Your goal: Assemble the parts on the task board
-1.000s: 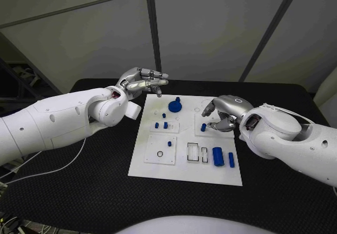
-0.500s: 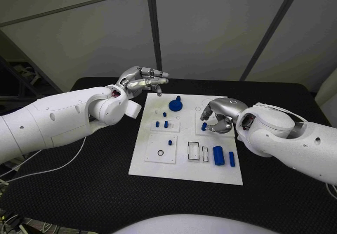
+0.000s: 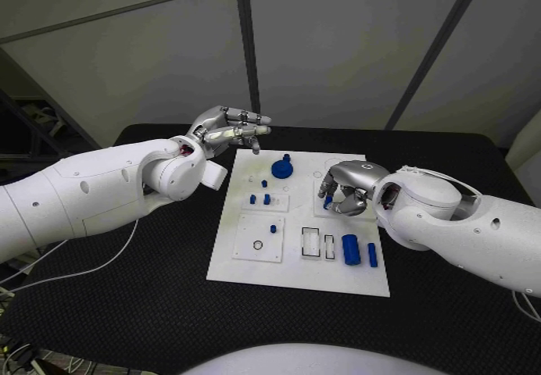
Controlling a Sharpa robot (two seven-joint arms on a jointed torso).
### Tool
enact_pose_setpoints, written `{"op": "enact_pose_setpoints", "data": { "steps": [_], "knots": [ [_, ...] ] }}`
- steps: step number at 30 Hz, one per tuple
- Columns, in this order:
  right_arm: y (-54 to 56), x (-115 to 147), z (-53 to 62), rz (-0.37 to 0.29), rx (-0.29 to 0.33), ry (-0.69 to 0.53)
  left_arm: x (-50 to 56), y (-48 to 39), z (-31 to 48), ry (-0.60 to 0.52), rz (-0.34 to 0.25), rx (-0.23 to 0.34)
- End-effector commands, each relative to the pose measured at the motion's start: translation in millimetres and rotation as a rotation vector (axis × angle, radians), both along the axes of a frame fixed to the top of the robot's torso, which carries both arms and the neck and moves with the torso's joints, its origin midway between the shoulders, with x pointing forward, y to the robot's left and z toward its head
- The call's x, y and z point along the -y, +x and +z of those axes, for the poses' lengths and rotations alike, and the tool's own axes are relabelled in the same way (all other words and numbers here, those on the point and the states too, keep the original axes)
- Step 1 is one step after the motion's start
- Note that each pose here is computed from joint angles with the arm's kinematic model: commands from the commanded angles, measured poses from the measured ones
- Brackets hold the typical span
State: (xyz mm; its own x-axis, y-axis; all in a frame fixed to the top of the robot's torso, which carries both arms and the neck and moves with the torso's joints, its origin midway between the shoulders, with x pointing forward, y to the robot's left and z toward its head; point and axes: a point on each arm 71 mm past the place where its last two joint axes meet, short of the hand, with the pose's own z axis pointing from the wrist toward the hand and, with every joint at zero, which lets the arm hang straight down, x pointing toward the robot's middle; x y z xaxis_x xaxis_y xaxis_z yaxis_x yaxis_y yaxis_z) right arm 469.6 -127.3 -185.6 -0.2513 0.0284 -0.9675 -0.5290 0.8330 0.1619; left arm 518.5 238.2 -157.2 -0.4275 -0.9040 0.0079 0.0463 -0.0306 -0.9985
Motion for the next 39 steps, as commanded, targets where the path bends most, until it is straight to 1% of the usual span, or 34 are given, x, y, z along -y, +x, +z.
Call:
{"op": "enact_pose_setpoints", "data": {
  "steps": [1,14,20,28,34,39],
  "knots": [
    [-0.4,-1,-2.0,0.012,-0.017,-0.021,1.0,-0.3,1.2,-0.009,-0.010,0.002],
    [0.7,2,-3.1,-0.006,-0.014,-0.034,-0.1,-0.2,0.4,-0.004,-0.011,-0.008],
    [0.2,1,0.8,-0.008,0.027,0.001,0.1,-0.2,0.3,-0.004,-0.011,-0.009],
    [-2.7,3,9.7,-0.004,0.107,0.078,0.4,-0.1,0.3,-0.005,-0.012,-0.008],
    [-9.0,7,15.9,-0.005,0.136,0.113,0.7,0.1,0.3,-0.005,-0.012,-0.008],
    [-21.6,8,24.4,0.009,0.132,0.151,1.1,0.3,0.2,-0.005,-0.013,-0.008]
  ]
}}
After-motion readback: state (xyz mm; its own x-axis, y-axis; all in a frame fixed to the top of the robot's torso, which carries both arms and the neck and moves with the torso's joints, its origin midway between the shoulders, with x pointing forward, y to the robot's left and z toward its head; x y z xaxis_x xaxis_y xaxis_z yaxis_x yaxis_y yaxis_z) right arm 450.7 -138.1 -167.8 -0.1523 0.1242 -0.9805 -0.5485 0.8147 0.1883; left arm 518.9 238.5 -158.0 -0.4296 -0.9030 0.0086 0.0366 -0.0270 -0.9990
